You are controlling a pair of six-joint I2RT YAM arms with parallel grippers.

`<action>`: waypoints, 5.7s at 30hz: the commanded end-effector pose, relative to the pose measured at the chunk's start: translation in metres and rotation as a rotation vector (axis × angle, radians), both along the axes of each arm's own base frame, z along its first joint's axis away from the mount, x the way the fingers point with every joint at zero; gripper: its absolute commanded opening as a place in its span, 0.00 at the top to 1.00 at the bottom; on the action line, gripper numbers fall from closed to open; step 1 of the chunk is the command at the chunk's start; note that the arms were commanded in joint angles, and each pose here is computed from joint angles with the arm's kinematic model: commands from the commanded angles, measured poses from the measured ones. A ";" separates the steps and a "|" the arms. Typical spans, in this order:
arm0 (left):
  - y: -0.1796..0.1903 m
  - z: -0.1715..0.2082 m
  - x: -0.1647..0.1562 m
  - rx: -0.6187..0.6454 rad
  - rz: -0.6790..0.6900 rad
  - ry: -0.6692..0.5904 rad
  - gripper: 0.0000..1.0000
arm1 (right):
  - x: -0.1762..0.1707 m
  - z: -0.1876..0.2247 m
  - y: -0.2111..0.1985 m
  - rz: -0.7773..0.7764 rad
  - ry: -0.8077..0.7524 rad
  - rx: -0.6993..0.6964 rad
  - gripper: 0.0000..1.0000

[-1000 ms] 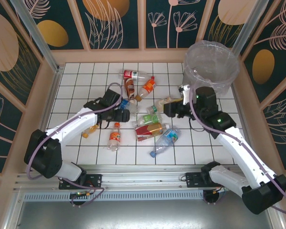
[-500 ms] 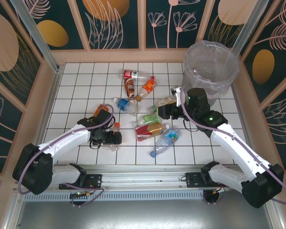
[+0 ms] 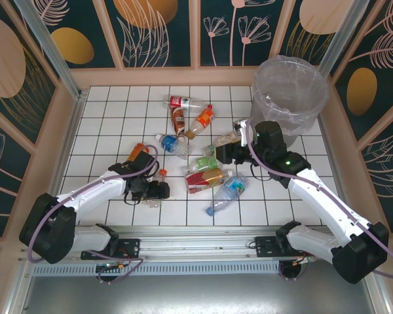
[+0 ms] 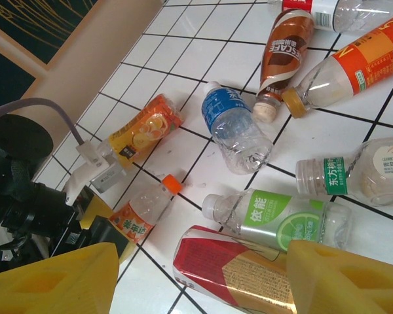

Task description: Put the plastic bottles in the bin

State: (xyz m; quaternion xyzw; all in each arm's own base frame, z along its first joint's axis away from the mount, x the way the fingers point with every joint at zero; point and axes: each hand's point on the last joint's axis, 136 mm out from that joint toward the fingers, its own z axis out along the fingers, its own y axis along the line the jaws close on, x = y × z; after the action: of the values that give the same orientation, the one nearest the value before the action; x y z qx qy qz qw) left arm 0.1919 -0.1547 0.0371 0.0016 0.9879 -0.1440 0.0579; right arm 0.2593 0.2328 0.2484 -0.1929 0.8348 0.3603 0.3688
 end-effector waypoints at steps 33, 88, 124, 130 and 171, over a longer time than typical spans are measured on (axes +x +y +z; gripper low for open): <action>-0.060 0.075 0.048 -0.304 -0.076 -0.241 0.49 | 0.016 -0.016 0.034 -0.059 0.180 0.237 0.31; -0.132 0.228 0.075 -0.746 -0.364 -0.729 0.04 | 0.030 0.050 0.085 0.106 0.080 0.367 0.54; -0.159 0.304 0.110 -0.695 -0.581 -0.983 0.01 | 0.180 0.171 -0.182 -0.605 -0.435 -0.419 0.48; -0.158 0.300 0.111 -0.682 -0.576 -0.975 0.01 | 0.207 0.148 -0.204 -0.628 -0.346 -0.414 0.48; -0.159 0.296 0.108 -0.684 -0.590 -0.954 0.01 | 0.279 0.027 -0.222 -0.566 -0.016 -0.211 0.24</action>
State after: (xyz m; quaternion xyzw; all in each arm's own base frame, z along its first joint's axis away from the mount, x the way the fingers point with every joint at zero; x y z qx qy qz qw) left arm 0.3044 -0.3125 0.3303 0.3040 0.7190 -0.4427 0.4411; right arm 0.5434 0.0206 0.2397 -0.0034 0.9042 0.1432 0.4023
